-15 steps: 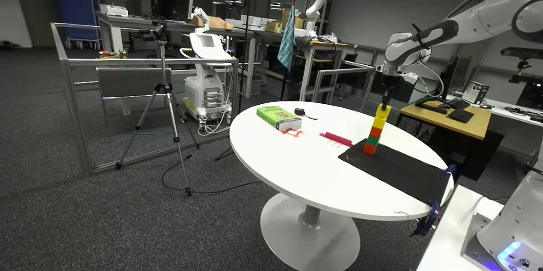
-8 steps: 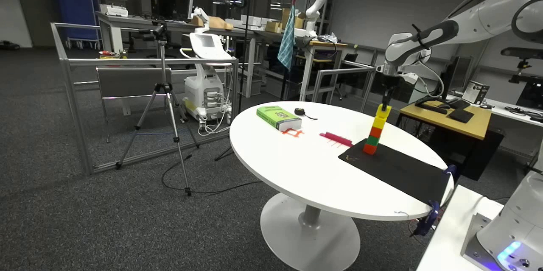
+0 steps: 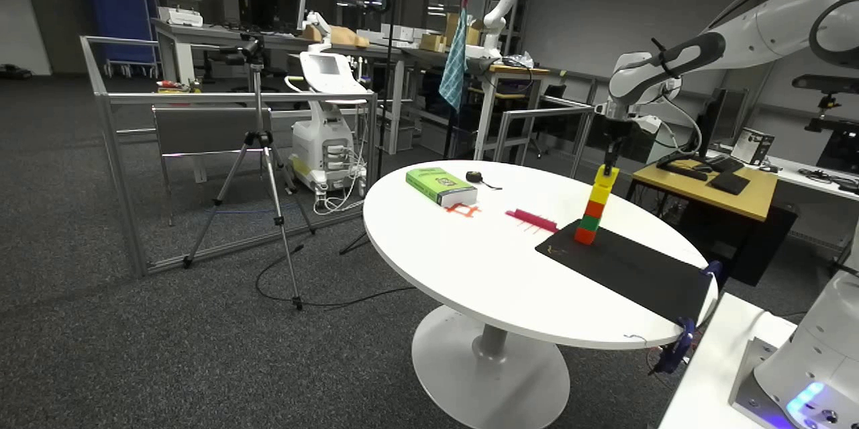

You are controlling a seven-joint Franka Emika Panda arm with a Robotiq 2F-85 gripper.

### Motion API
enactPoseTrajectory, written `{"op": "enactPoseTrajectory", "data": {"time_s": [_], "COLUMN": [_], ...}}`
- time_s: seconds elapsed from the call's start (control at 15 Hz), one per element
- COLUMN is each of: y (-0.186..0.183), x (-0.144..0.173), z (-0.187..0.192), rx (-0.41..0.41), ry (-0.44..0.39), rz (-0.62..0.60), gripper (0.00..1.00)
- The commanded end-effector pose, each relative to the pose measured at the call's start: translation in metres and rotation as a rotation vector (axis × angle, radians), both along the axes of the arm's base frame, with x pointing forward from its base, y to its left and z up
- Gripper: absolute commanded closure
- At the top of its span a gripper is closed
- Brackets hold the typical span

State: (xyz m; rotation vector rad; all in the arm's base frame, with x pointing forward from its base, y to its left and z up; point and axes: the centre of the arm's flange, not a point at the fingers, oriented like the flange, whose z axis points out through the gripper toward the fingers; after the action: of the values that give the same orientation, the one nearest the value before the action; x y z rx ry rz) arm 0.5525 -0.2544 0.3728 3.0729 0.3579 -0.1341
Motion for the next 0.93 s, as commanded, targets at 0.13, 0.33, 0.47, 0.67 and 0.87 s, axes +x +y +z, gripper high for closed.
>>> {"op": "enactPoseTrajectory", "data": {"time_s": [0.13,0.33,0.47,0.67,0.87], "y": [0.0010,0.0020,0.0032,0.0042,0.0045], "x": [-0.0082,-0.0098,-0.0112,-0.0120,-0.0121], "z": [0.0048,0.0035,0.0022,0.0006,-0.0008], "rx": [-0.027,-0.029,-0.029,-0.030,-0.030], "ry": [-0.009,-0.006,-0.003,-0.001,0.001], "rz": [0.008,0.010,0.010,0.009,0.005], "gripper": [0.70,0.70,0.70,0.70,0.70]}}
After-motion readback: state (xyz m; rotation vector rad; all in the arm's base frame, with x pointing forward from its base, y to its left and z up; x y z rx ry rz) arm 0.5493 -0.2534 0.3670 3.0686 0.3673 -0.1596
